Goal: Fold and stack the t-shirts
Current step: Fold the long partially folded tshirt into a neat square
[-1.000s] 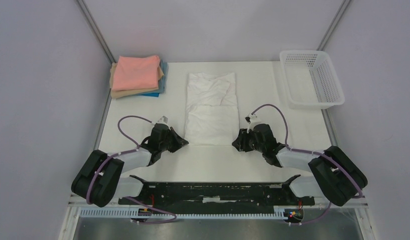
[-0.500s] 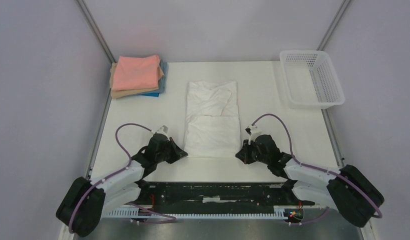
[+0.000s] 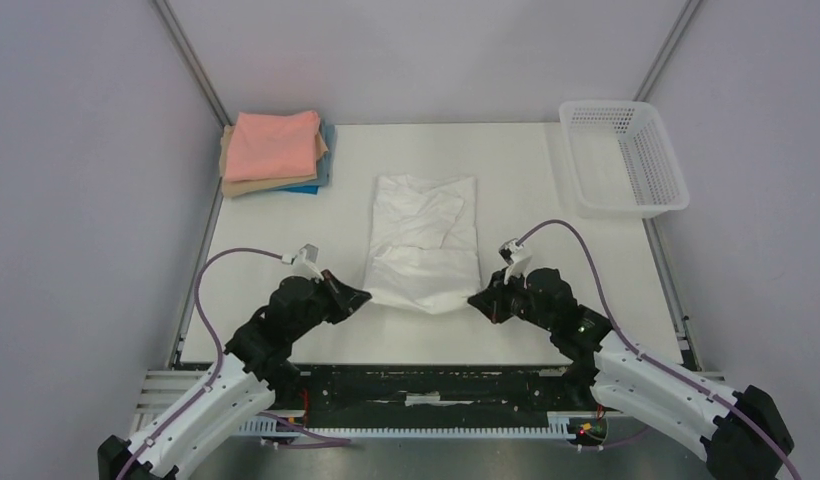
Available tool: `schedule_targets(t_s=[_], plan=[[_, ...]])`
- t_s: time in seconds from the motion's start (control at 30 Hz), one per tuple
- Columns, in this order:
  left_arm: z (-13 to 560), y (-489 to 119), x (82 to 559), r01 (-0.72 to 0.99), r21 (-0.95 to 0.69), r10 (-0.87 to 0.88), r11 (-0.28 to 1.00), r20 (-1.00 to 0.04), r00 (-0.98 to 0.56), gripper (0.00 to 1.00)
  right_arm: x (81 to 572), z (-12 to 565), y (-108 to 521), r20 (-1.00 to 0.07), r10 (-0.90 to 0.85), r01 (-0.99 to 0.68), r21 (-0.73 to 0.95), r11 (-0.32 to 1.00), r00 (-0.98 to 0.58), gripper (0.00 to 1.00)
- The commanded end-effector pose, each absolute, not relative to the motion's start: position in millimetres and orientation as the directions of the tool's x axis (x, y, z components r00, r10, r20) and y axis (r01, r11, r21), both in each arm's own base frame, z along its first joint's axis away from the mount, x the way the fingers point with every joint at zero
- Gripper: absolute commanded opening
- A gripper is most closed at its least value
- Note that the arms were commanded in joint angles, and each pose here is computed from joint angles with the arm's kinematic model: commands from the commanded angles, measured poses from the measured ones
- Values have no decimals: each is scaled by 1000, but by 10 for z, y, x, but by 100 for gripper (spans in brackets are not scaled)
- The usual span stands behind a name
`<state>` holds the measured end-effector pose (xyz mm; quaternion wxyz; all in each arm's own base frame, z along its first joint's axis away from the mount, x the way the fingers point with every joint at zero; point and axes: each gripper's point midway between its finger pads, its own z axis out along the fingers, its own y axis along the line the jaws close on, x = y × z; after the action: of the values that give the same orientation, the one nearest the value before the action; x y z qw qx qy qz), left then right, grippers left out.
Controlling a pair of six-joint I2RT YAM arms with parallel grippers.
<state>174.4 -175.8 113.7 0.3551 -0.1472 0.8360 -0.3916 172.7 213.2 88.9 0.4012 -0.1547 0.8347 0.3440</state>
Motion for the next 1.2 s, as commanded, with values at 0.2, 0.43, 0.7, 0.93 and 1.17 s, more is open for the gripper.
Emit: schedule_targets(t_s=[0.2,0.43,0.7,0.93,1.17], plan=[[1729,-1601,2577,-64,-635,-576,770,-648,-498,2,2586,1688,2076,-886,86,-460,317,829,-456,0],[1979,-1649,3164,-78,-578,-545,812,-704,-455,2,3108,1927,2049,-898,115,-453,321,832,-426,0],[2119,-1598,3793,-97,-550,-534,829,-728,-430,2,3679,2119,2006,-906,126,-466,322,824,-403,0],[2025,-1623,4293,-109,-536,-519,837,-716,-467,2,4180,2065,1977,-893,146,-478,358,802,-425,0],[1669,-1646,4852,-141,-480,-479,866,-714,-511,2,4626,1848,1950,-878,185,-490,409,770,-442,0]])
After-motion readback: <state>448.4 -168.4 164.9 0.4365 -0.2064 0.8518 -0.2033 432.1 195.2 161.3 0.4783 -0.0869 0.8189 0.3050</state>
